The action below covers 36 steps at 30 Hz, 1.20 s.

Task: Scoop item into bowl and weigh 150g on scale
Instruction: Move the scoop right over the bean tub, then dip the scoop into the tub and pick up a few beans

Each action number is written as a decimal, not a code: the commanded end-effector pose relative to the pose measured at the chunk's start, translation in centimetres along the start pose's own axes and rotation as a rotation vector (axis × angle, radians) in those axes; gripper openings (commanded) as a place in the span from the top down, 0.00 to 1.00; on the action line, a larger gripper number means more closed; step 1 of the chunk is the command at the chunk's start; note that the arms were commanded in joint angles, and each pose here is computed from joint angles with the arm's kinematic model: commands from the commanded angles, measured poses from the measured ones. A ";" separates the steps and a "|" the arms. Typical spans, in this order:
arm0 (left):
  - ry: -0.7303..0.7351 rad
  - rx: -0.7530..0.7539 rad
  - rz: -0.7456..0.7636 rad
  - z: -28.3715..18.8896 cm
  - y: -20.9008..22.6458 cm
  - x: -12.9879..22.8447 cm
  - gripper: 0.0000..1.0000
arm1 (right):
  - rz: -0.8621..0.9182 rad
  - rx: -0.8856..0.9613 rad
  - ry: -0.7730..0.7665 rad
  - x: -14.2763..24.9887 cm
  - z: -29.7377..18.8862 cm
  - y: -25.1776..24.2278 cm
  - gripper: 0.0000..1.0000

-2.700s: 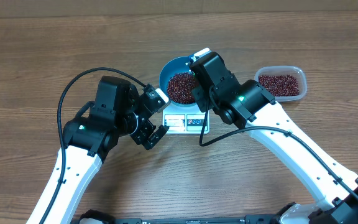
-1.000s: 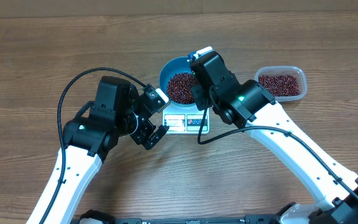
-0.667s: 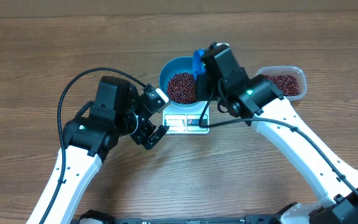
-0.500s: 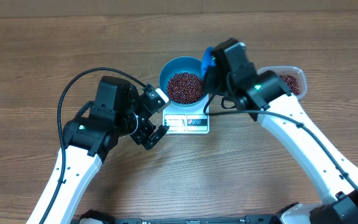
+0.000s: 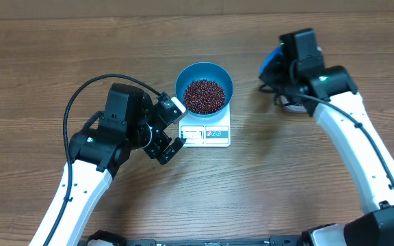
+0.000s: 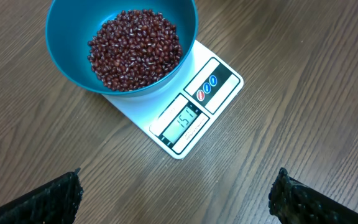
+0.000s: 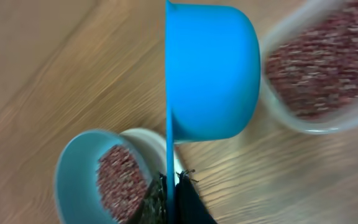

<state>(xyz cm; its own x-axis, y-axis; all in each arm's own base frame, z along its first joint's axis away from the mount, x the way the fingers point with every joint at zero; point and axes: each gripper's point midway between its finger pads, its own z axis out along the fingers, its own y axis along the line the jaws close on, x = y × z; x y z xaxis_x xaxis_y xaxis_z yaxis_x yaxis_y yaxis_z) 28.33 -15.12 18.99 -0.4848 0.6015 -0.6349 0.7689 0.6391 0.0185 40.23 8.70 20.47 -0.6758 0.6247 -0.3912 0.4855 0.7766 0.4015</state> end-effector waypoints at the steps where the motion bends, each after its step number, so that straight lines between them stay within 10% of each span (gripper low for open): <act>1: 0.007 0.007 -0.012 0.2 -0.3 0.3 0.00 | 0.065 0.024 -0.024 -2.2 -0.7 -1.6 0.96; 36: 0.007 0.007 -0.012 0.2 -0.3 0.3 0.00 | -0.428 0.545 -0.052 -4.1 -3.5 -11.9 0.96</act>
<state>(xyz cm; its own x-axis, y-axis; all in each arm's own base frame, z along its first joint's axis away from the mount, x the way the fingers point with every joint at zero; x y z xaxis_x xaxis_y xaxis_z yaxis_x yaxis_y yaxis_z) 28.33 -15.12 18.99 -0.4848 0.6015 -0.6349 0.7689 0.6391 0.0185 34.94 -1.59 18.35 -0.8598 0.3043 -0.4100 0.3967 0.9037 -0.1613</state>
